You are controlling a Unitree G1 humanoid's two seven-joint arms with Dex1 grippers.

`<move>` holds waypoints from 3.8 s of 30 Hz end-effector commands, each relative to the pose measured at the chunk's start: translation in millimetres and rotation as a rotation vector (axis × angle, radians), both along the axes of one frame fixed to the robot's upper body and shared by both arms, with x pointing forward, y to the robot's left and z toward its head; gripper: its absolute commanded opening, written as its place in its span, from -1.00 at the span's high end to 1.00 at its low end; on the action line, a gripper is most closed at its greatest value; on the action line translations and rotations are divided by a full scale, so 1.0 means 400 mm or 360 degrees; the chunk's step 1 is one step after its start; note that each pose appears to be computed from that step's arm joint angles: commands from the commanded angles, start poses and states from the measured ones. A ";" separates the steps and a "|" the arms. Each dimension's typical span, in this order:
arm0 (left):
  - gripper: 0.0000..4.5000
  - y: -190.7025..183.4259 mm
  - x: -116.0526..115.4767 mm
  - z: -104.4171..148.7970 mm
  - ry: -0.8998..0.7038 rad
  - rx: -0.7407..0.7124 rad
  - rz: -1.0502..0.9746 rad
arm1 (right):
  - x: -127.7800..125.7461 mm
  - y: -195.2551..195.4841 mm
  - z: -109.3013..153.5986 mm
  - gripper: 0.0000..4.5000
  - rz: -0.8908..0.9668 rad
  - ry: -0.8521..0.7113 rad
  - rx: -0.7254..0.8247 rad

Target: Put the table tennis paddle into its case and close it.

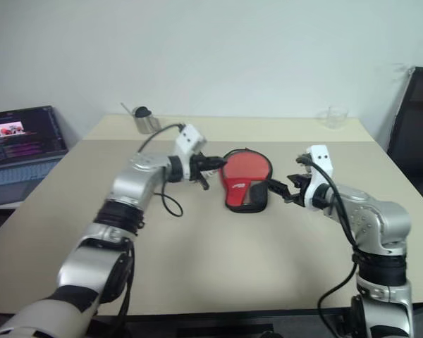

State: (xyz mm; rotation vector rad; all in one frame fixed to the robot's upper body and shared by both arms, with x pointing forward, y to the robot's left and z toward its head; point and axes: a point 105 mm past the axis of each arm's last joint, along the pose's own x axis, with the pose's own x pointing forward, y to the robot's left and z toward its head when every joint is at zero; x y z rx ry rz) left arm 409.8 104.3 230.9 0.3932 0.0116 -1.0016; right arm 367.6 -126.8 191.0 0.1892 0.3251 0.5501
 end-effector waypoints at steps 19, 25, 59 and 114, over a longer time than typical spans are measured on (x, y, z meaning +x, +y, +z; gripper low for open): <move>0.99 0.130 -0.135 -0.047 0.0093 0.0119 0.0020 | 0.112 0.036 -0.177 -1.00 -0.0275 0.0402 0.0084; 1.00 0.129 -0.136 -0.047 0.0095 0.0117 0.0032 | 0.101 0.079 -0.167 -0.70 -0.0194 0.0389 0.0131; 1.00 0.122 -0.103 -0.050 0.0080 0.0177 0.0022 | -0.054 0.085 -0.200 0.99 0.0196 0.0456 -0.0055; 1.00 0.051 -0.090 -0.067 0.0147 0.0254 -0.0220 | -0.423 0.061 -0.269 0.99 0.0824 0.0725 -0.0269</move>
